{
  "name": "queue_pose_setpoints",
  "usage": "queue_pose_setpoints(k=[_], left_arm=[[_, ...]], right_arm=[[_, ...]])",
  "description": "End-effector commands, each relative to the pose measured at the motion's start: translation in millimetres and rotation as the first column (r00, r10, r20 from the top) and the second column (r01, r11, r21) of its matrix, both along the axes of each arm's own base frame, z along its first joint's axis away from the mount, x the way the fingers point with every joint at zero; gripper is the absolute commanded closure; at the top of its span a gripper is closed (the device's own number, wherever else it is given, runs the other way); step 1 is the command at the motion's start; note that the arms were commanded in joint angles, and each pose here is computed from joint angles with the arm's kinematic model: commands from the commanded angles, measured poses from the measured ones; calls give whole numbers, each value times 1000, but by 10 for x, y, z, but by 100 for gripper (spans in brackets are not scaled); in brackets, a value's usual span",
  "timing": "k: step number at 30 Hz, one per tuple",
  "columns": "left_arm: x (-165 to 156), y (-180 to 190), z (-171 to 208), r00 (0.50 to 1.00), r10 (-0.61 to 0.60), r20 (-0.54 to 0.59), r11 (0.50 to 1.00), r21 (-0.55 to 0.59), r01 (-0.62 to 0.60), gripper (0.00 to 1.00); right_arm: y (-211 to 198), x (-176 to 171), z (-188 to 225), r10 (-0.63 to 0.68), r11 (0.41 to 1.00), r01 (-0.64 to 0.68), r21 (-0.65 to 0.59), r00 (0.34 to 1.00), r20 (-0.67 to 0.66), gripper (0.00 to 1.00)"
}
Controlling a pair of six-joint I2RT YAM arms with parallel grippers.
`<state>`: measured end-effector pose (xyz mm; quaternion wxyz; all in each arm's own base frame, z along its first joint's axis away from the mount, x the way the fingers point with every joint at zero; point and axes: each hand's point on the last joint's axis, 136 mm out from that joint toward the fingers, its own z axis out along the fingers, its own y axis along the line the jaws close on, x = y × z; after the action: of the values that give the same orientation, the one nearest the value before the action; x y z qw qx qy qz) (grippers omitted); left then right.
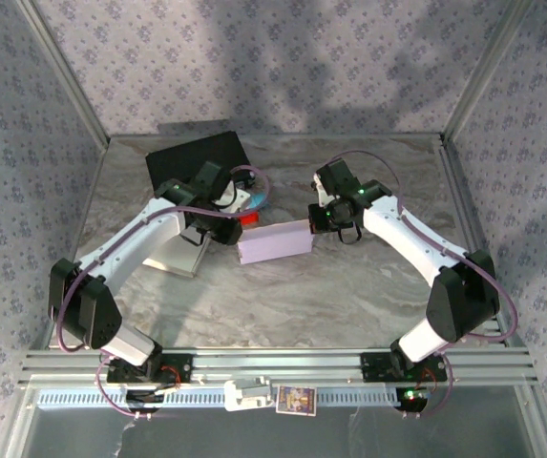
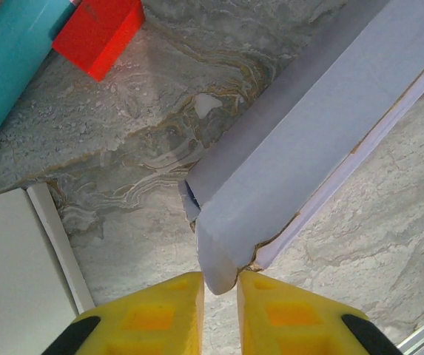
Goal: Fold the paper box
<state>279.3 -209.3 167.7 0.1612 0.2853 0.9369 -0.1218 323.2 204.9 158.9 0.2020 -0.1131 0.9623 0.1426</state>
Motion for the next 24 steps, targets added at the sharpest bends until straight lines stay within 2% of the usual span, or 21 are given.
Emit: queue_pose_setpoints(k=[1,10,18,24], left_arm=[[59,-56,70,1000,-2,17,1000,-10,2,81],[59,-100,47,1000,28,-14,999,-16,-29,88],[70,-153,97,996,84,-34,995,-44,-85,99],[66,-206,125,985,143,-92,986,-74,-150,100]], right_arm=[[-29,-61,-52,-13,1000,12,-19,999,-47,100],[-2,-55,-24,-16,1000,15,-18,999,-38,100],[26,-67,-31,-15,1000,14,-24,999,-38,100],[33,-75,-40,-19,1000,18,-19,999,-39,100]])
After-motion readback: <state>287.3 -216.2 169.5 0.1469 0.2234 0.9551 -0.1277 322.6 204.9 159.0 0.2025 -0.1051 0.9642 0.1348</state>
